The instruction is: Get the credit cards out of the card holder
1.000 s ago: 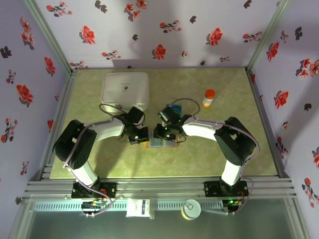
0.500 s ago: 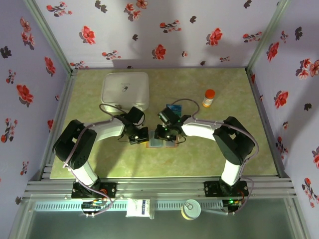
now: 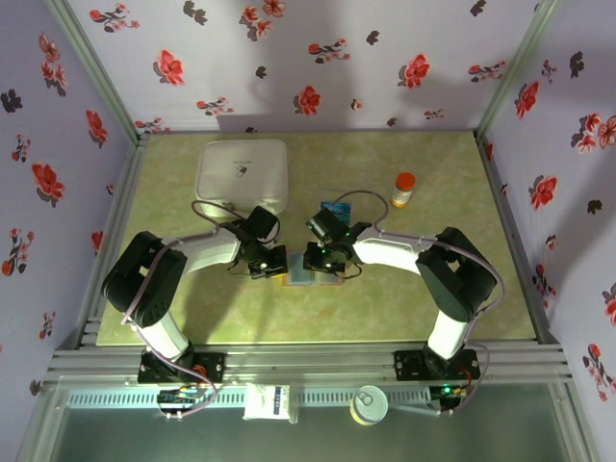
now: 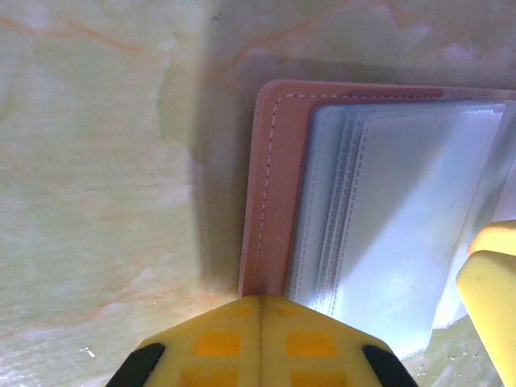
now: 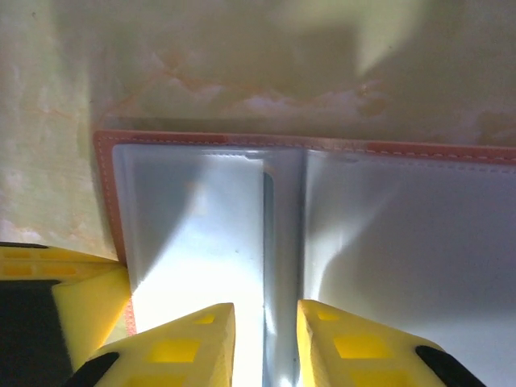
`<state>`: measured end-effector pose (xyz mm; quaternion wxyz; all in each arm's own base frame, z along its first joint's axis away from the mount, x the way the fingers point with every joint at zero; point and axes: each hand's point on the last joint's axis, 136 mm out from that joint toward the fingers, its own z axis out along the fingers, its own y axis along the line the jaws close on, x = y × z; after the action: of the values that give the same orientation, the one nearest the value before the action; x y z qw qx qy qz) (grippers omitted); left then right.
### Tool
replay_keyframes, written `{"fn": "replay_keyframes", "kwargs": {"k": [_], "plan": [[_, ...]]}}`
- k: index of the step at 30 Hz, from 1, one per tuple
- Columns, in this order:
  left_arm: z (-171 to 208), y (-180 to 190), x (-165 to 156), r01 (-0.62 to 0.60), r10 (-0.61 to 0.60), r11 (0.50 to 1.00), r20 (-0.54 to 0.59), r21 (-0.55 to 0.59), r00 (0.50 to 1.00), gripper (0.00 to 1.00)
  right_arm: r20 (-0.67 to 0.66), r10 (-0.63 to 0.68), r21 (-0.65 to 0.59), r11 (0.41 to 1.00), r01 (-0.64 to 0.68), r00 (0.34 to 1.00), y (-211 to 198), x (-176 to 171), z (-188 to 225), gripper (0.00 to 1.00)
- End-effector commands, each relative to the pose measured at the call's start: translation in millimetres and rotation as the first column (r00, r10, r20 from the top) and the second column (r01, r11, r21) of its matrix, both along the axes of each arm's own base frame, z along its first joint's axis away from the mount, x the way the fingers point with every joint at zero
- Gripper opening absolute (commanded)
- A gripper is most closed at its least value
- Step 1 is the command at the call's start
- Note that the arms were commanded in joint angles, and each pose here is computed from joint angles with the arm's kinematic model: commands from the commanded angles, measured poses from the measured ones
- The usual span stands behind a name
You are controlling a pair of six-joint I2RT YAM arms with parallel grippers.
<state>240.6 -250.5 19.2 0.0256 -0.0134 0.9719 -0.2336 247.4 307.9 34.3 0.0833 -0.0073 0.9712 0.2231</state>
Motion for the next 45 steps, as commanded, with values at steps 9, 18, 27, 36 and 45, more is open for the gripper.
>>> {"fn": "replay_keyframes", "kwargs": {"k": [9,18,27,36,45], "plan": [[18,6,4,-0.015,0.014,0.999,0.029,0.039,0.999,0.02,-0.003,0.001,0.009,1.000,-0.001,1.000,-6,-3,-8,0.15],[5,8,2,-0.007,0.006,0.998,0.006,0.061,1.000,0.02,0.029,-0.002,0.088,0.996,0.000,1.000,5,1,12,0.23],[-9,13,-2,0.007,-0.005,0.995,-0.020,0.099,1.000,0.02,0.019,0.016,0.187,0.982,-0.019,1.000,26,4,21,0.19],[-11,17,-4,0.008,-0.005,0.994,-0.032,0.109,0.999,0.01,-0.007,0.003,0.146,0.989,-0.002,1.000,25,7,2,0.20],[-11,21,-4,0.001,0.002,0.994,-0.031,0.114,1.000,0.01,0.013,-0.031,0.092,0.995,0.029,0.999,6,7,2,0.21]]}}
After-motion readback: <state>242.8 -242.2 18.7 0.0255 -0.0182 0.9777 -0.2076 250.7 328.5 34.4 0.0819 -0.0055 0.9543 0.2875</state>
